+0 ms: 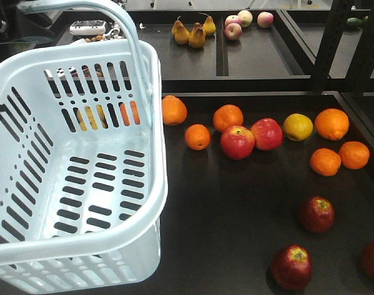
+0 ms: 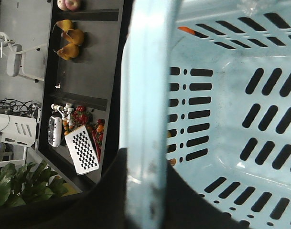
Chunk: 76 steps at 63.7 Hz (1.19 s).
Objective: Pick three apples into basket with both arms
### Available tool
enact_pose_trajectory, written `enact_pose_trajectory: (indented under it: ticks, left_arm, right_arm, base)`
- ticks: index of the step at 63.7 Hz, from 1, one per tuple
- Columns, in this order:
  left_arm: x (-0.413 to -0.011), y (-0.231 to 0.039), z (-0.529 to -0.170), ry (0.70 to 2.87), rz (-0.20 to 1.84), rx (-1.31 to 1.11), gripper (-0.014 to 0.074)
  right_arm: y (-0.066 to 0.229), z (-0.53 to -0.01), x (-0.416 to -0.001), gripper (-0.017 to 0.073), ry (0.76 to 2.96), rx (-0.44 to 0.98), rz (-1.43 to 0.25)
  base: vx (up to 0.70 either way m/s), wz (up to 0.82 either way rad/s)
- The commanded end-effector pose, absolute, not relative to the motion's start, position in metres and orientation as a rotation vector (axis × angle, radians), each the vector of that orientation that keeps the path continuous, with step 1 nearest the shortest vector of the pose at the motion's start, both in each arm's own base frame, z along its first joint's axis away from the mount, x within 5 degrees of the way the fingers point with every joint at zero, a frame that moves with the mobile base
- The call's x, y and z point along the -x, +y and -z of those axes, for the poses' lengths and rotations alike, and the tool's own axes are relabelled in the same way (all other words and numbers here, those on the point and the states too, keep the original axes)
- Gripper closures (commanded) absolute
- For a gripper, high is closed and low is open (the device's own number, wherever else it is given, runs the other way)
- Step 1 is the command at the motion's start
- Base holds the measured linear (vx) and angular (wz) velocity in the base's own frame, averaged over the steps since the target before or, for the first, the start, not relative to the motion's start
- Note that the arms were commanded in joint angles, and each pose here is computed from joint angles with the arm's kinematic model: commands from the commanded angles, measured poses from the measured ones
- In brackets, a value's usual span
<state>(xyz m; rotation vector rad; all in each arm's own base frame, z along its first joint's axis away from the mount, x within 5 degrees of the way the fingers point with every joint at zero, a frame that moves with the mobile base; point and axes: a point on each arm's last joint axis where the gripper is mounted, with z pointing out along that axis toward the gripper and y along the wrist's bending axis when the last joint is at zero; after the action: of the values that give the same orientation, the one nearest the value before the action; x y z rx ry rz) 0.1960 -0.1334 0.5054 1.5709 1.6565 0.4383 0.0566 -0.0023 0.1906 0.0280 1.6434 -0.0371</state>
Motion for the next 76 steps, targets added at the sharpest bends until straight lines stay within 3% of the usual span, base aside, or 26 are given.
enact_pose_trajectory:
  ticks: [1, 56, 76]
  left_arm:
    - [-0.188, -0.126, -0.524, 1.586, -0.451, -1.485, 0.06]
    - [-0.189, -0.131, -0.522, 1.584, -0.407, -1.497, 0.06]
    - [-0.232, -0.17, -0.461, 1.633, -0.4, -1.63, 0.06]
  right_arm:
    - [-0.003, -0.195, -0.056, 0.0568, 1.563, -0.03, 0.043]
    - [-0.003, -0.195, -0.056, 0.0568, 1.563, -0.03, 0.043]
    - [-0.003, -0.195, -0.056, 0.0568, 1.563, -0.03, 0.043]
  base:
    - [0.0, 0.0]
    - [0.0, 0.0]
    - [0.0, 0.0]
